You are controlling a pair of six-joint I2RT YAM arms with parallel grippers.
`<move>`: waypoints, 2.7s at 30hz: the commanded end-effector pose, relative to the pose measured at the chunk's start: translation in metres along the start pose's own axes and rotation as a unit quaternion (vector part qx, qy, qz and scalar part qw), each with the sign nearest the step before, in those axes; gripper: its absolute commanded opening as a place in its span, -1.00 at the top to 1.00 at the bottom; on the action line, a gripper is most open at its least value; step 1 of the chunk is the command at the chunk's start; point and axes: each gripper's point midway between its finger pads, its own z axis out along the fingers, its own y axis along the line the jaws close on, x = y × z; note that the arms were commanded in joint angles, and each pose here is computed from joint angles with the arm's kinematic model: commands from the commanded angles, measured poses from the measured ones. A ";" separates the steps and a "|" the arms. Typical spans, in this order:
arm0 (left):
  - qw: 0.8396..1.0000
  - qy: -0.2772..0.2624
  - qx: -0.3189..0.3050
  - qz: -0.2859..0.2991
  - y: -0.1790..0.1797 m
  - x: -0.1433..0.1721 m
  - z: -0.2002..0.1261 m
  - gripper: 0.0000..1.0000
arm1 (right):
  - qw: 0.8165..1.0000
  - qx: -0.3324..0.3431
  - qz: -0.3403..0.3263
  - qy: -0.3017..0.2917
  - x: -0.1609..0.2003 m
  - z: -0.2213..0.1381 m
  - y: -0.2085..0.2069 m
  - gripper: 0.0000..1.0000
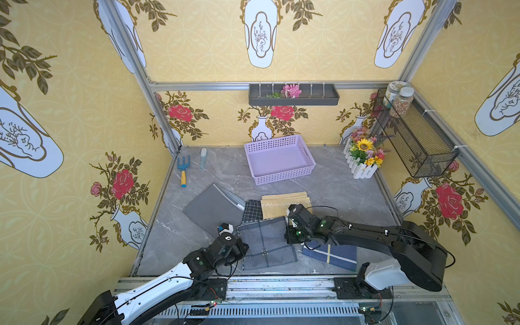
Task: Put the folded pillowcase in the basket
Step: Pick up the pillowcase from the pillowcase, then place the pillowcase in the basket.
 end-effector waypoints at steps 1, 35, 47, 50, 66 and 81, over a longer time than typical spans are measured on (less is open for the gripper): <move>1.000 -0.020 0.007 0.008 -0.010 -0.009 -0.007 1.00 | 1.000 -0.005 -0.005 -0.004 -0.003 -0.008 0.004 0.96; 0.973 -0.199 0.040 0.106 -0.093 -0.091 -0.053 1.00 | 0.990 -0.026 -0.043 -0.134 -0.090 -0.068 0.018 0.99; 0.948 -0.255 0.072 0.177 -0.161 -0.155 -0.053 1.00 | 0.973 -0.017 -0.059 -0.222 -0.170 -0.105 -0.002 1.00; 0.944 -0.261 0.082 0.187 -0.172 -0.174 -0.049 1.00 | 0.966 -0.002 -0.067 -0.250 -0.190 -0.115 -0.010 1.00; 0.924 -0.297 0.120 0.209 -0.207 -0.282 0.009 1.00 | 0.940 0.008 -0.060 -0.336 -0.311 -0.128 -0.051 0.98; 0.940 -0.259 0.125 0.182 -0.202 -0.348 0.099 1.00 | 0.938 0.015 -0.033 -0.346 -0.402 -0.092 -0.115 0.97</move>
